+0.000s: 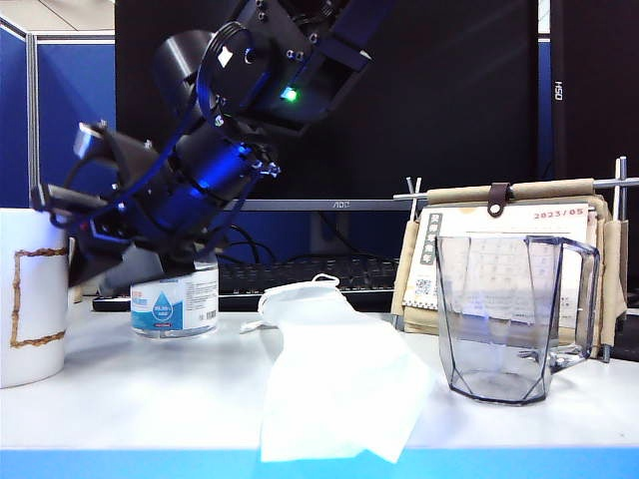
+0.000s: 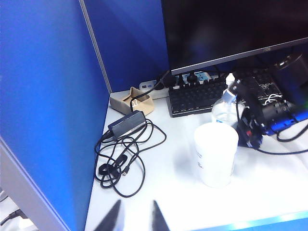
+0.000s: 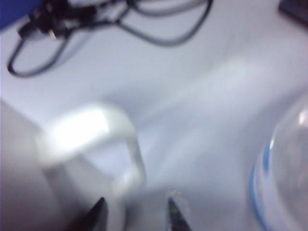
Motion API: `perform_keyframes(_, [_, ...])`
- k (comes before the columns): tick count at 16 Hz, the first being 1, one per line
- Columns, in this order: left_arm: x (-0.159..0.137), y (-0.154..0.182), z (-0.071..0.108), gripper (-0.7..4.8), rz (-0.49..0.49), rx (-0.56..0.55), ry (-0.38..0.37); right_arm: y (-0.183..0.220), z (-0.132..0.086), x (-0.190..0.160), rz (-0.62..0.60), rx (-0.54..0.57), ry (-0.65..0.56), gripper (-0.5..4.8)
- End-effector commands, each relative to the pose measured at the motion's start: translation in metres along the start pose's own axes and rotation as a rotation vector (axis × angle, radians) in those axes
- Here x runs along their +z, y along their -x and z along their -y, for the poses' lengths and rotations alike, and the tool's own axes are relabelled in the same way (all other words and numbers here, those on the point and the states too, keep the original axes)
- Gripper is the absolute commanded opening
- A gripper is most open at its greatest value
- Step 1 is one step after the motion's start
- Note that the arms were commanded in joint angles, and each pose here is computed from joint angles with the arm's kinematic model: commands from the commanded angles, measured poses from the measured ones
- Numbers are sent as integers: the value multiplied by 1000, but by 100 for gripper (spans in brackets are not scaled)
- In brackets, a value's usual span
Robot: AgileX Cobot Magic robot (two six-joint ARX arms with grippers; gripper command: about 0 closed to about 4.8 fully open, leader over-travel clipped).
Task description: Swap the positions of the transparent plastic cup and the white ceramic cup.
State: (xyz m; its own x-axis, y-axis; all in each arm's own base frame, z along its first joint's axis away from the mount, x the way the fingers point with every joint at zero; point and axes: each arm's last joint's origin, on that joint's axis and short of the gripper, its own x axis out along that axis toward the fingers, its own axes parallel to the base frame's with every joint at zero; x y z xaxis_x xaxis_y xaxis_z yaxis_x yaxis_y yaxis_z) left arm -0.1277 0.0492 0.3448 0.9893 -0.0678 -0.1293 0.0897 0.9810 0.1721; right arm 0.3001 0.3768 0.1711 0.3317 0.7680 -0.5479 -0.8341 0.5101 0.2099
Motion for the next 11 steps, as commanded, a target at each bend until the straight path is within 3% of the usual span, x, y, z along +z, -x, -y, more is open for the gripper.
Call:
perform_keyframes(1, [-1, 1, 0, 79, -3, 4, -9, 16, -8, 10, -27, -75, -5, 147])
perform_keyframes(3, [2, 1, 0, 78, 21, 8, -39, 40, -20, 31, 31, -174, 26, 133])
perform_keyframes(4, [4, 1, -1, 68, 46, 13, -39, 52, -25, 41, 67, -180, 47, 93])
perform_keyframes(5, [9, 1, -2, 49, 99, 23, -46, 74, -35, 57, 126, -171, 83, 8])
perform_keyframes(7, [21, 3, -4, 48, 221, 35, -38, 129, -54, 86, 233, -164, 102, -6])
perform_keyframes(9, [31, 7, -3, 48, 340, -35, -27, 183, -72, 103, 308, -205, 131, -6])
perform_keyframes(11, [41, 13, -2, 48, 483, -158, -11, 264, -106, 112, 400, -273, 238, -6])
